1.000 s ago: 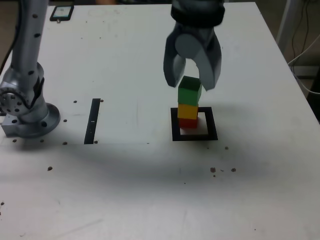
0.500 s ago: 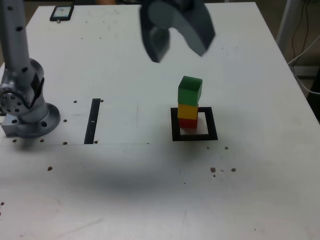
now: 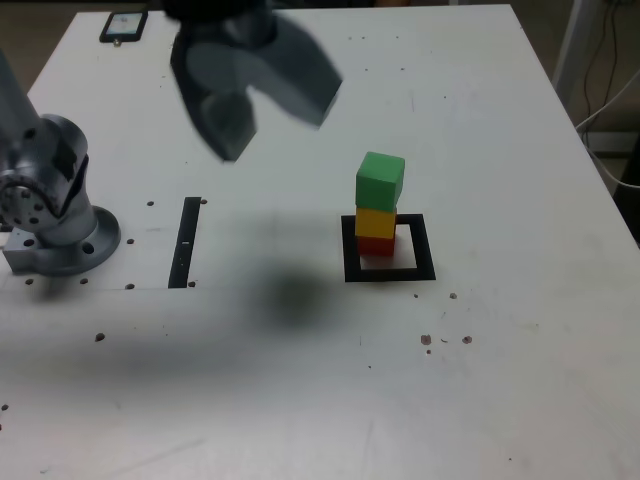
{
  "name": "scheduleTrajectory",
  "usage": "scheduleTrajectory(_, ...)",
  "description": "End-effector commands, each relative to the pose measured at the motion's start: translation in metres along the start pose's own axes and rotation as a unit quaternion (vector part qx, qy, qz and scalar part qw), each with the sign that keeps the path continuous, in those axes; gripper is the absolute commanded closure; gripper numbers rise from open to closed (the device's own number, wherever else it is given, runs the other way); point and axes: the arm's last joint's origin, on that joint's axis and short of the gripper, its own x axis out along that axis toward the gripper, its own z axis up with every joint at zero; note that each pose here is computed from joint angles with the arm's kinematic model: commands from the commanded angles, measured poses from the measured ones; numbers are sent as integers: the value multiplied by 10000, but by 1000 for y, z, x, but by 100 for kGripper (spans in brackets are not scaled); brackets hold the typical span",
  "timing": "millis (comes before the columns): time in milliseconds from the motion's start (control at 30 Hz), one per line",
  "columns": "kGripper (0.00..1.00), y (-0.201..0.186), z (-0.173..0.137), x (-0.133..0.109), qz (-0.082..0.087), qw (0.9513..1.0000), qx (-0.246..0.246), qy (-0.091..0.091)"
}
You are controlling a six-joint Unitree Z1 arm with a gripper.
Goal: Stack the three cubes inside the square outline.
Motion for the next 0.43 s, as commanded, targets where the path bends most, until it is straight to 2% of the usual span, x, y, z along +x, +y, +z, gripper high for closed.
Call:
scheduleTrajectory(0, 0, -6, -35, 49, -295, 9930, -208, 1126)
scheduleTrajectory(67, 0, -8, -43, 59, -316, 9887, -377, 1413)
scheduleTrajectory(200, 0, -7, -54, 71, -247, 9824, -630, 1743)
scheduleTrajectory(300, 0, -2, -62, 77, -156, 9777, -837, 1918)
scheduleTrajectory(400, 0, 3, -70, 80, -78, 9757, -1014, 1943)
